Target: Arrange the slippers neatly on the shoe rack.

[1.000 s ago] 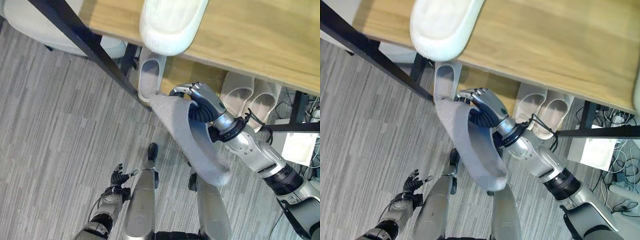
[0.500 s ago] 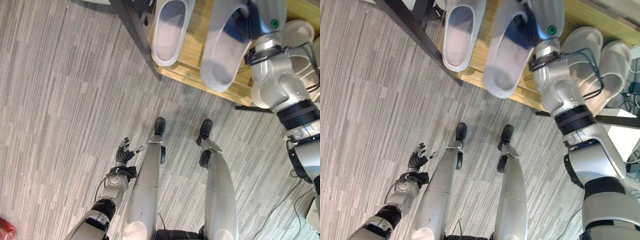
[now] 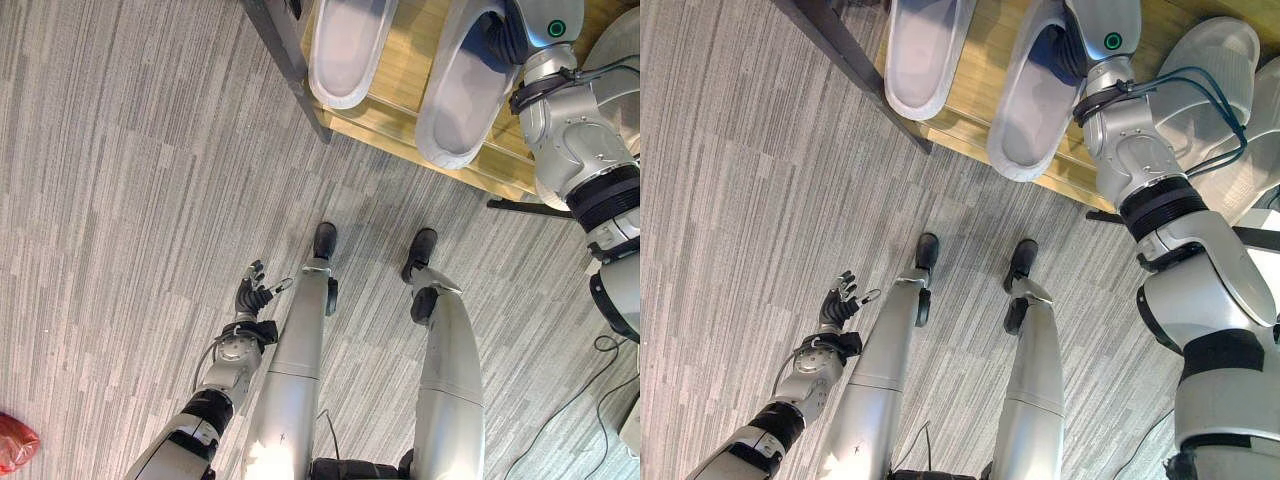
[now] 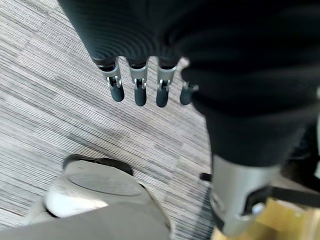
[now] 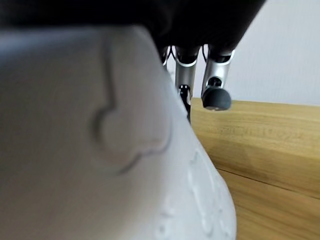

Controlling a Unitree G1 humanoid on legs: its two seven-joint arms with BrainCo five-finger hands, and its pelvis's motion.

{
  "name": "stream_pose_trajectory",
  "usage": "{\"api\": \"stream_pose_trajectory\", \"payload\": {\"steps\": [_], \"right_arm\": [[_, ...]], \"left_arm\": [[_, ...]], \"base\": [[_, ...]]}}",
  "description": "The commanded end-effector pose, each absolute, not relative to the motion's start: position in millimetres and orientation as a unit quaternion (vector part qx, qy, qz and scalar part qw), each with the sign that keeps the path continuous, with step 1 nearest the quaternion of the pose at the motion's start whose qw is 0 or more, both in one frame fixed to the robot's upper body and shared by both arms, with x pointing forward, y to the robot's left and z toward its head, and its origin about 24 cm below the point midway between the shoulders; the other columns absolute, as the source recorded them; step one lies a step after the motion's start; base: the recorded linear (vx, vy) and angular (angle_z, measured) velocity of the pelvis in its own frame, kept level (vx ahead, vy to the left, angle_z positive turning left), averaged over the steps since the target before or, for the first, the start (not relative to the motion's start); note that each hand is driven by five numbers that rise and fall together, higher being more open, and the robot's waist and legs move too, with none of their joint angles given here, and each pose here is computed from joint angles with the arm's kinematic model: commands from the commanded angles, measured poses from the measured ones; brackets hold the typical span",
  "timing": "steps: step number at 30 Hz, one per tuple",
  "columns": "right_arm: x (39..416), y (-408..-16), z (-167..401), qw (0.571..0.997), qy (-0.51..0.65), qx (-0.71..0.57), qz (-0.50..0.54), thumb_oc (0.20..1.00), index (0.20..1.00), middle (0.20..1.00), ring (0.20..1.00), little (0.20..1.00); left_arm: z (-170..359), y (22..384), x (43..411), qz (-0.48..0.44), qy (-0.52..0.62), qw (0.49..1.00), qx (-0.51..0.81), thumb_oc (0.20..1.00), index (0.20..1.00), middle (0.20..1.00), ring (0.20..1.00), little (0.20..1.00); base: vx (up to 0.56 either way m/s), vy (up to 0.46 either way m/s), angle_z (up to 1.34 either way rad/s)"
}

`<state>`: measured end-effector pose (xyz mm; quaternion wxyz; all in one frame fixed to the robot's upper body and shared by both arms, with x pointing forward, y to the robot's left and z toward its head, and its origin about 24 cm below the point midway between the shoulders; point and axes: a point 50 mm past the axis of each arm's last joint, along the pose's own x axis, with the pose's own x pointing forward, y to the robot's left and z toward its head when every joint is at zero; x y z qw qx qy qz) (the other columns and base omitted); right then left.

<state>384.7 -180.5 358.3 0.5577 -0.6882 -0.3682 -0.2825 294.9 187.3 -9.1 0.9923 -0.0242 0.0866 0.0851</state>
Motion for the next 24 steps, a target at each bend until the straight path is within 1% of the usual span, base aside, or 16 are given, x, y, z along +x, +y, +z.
{"api": "stream_pose_trajectory", "payload": {"steps": [1,11,15,18,21,22,23,24], "right_arm": [[386.2,-197.6,353.0,0.543,-0.337,-0.715,-0.283,0.2,0.2,0.2,0.2,0.2],[395.0,-188.2,343.8,0.565,-0.337,-0.695,-0.289,0.2,0.2,0.2,0.2,0.2],[398.1,-183.1,337.0,0.549,-0.345,-0.705,-0.289,0.2,0.2,0.2,0.2,0.2],[401.3,-192.8,326.5,0.53,-0.327,-0.725,-0.295,0.2,0.2,0.2,0.2,0.2],[403.2,-198.6,320.6,0.527,-0.313,-0.733,-0.295,0.2,0.2,0.2,0.2,0.2],[405.4,-209.9,313.8,0.513,-0.281,-0.755,-0.298,0.856,0.856,0.856,0.856,0.856],[405.4,-209.7,313.8,0.513,-0.281,-0.755,-0.297,1.0,1.0,1.0,1.0,1.0],[406.8,-211.9,312.0,0.504,-0.266,-0.766,-0.298,1.0,1.0,1.0,1.0,1.0]], "left_arm": [[-24.5,175.0,278.4,0.082,0.102,0.99,-0.048,1.0,1.0,1.0,1.0,1.0],[-29.0,168.7,276.2,0.071,0.111,0.99,-0.043,1.0,1.0,1.0,1.0,1.0],[-22.7,168.0,279.1,0.065,0.093,0.993,-0.039,1.0,1.0,1.0,1.0,1.0],[-17.7,167.3,278.2,0.054,0.077,0.995,-0.036,1.0,1.0,1.0,1.0,1.0],[-19.0,167.8,275.9,0.052,0.078,0.995,-0.036,1.0,1.0,1.0,1.0,1.0],[-21.3,168.6,274.0,0.051,0.082,0.995,-0.033,1.0,1.0,1.0,1.0,1.0],[-21.3,168.6,274.0,0.051,0.082,0.995,-0.033,1.0,1.0,1.0,1.0,1.0],[-21.7,170.0,273.7,0.056,0.084,0.994,-0.035,1.0,1.0,1.0,1.0,1.0]], "base": [[0.0,0.0,0.0],[0.0,0.001,0.0],[0.0,0.003,0.01],[0.0,-0.001,0.02],[-0.01,0.007,0.14],[0.0,0.016,0.06],[0.0,0.0,0.0],[0.0,0.0,0.0]]}}
